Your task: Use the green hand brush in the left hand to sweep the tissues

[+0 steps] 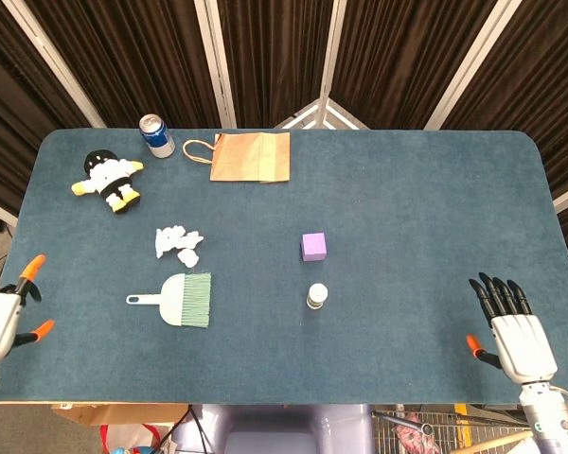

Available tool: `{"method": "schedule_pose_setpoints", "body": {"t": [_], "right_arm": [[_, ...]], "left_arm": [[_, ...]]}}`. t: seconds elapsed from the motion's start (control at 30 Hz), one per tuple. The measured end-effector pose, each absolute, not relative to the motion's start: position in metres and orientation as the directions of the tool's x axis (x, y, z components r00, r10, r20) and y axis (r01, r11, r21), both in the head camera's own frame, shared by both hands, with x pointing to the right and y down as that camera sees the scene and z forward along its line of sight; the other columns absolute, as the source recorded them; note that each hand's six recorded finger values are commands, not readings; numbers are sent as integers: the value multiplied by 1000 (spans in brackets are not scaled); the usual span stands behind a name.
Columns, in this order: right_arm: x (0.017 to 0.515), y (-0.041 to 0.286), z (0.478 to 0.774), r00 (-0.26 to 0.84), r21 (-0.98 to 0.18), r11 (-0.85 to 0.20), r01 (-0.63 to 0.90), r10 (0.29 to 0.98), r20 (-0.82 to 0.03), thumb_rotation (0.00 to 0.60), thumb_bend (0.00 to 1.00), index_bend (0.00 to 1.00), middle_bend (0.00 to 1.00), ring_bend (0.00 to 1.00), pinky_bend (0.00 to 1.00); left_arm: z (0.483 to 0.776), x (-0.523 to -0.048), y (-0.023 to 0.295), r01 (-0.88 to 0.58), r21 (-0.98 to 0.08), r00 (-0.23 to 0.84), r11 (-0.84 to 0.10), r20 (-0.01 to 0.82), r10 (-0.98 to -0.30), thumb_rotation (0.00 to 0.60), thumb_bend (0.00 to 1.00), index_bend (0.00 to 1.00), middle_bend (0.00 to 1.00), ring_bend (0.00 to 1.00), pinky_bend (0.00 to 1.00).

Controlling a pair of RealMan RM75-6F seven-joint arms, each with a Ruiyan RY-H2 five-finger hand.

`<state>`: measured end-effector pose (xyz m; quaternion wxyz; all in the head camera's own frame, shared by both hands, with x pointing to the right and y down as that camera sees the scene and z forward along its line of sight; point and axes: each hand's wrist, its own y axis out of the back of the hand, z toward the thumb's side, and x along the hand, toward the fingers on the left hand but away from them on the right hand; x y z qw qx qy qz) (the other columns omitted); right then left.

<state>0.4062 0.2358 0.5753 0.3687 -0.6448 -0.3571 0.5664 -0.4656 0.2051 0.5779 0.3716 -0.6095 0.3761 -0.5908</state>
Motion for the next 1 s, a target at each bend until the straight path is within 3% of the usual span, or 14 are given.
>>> {"method": "schedule_pose_setpoints", "body": {"t": [0.1, 0.23, 0.63, 1.0], "right_arm": [[405, 236, 576, 106, -878, -477, 45, 876, -470, 600, 321, 0, 0, 0, 10], [406, 236, 576, 106, -877, -479, 45, 875, -473, 600, 321, 0, 0, 0, 11], [407, 236, 575, 104, -875, -479, 63, 875, -472, 600, 320, 0, 0, 0, 11], [406, 236, 575, 104, -874, -482, 71, 874, -474, 600, 321, 0, 0, 0, 11]], "left_arm": [[594, -453, 196, -9, -871, 11, -492, 492, -871, 600, 190, 353, 987, 986, 998], [615, -428, 183, 28, -846, 20, -533, 533, -846, 600, 291, 435, 1000, 1000, 1000], [682, -360, 180, 26, -731, -6, -682, 682, -731, 600, 408, 450, 1000, 1000, 1000], [710, -333, 182, 35, -698, -2, -716, 716, -698, 600, 460, 444, 1000, 1000, 1000]]}}
